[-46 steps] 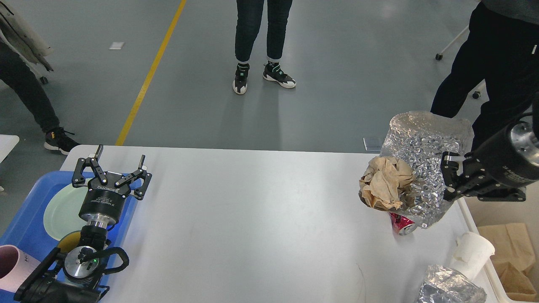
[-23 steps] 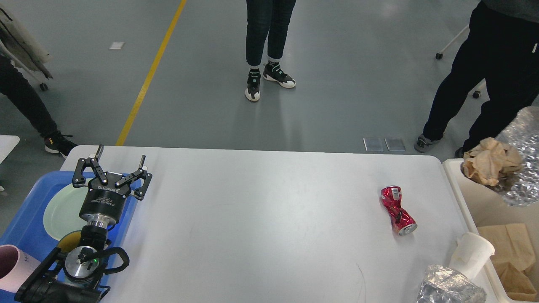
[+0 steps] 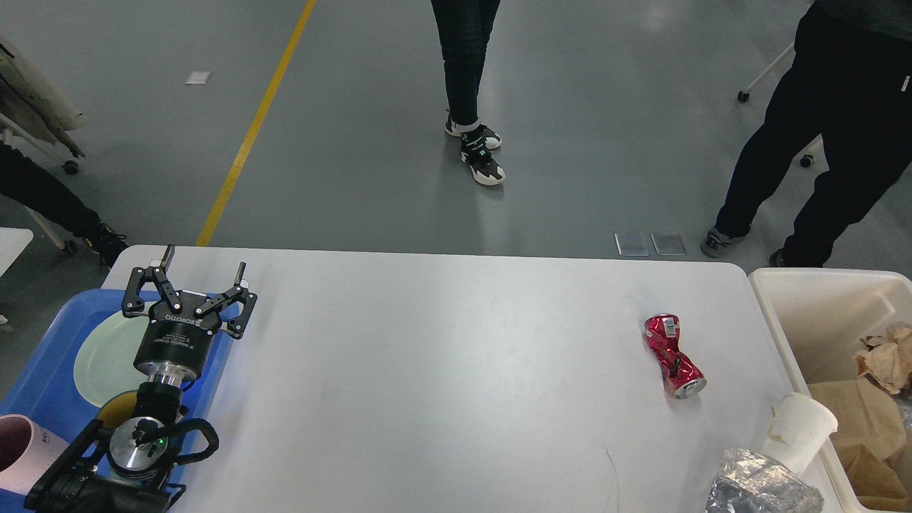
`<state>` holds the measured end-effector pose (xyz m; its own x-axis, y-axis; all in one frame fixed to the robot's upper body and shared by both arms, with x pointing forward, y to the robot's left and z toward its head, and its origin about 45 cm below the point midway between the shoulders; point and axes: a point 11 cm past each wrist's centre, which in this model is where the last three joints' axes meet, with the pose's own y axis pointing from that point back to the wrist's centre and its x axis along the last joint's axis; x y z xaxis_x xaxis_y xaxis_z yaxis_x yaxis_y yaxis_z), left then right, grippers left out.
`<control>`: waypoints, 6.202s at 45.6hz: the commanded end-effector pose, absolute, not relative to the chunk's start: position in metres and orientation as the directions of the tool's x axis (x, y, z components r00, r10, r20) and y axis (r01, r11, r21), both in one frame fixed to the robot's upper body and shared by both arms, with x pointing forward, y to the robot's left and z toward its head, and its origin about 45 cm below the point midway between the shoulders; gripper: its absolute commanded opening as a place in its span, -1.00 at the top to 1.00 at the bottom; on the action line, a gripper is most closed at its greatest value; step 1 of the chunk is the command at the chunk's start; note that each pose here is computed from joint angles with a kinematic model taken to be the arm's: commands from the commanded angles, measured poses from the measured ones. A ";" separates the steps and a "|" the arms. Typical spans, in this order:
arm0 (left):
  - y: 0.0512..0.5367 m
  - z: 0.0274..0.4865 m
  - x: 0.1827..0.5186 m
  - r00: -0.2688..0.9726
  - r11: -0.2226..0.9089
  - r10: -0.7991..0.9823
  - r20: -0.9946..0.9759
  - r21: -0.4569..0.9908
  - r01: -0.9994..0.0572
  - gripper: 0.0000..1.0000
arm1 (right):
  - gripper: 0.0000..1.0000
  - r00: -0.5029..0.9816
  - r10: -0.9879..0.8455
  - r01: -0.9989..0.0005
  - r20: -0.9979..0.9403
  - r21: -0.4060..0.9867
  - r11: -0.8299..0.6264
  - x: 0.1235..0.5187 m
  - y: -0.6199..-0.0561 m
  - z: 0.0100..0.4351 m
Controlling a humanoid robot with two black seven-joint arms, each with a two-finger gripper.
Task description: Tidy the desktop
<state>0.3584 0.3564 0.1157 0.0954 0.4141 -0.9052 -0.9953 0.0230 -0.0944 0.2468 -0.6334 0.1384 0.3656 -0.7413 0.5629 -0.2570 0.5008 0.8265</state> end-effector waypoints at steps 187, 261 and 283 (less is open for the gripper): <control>0.356 0.116 0.359 0.097 0.023 0.414 -0.905 -0.096 -0.995 -0.93 | -0.85 0.881 -0.015 -0.473 0.474 0.881 0.018 0.391 -0.395 0.113; 0.356 0.116 0.359 0.097 0.023 0.414 -0.905 -0.096 -0.995 -0.93 | 1.00 0.846 -0.067 -0.518 0.530 0.844 0.140 0.369 -0.364 0.033; 0.356 0.116 0.359 0.097 0.023 0.414 -0.905 -0.096 -0.995 -0.93 | 1.00 0.838 -0.173 -0.498 0.518 0.855 0.144 0.371 -0.360 0.038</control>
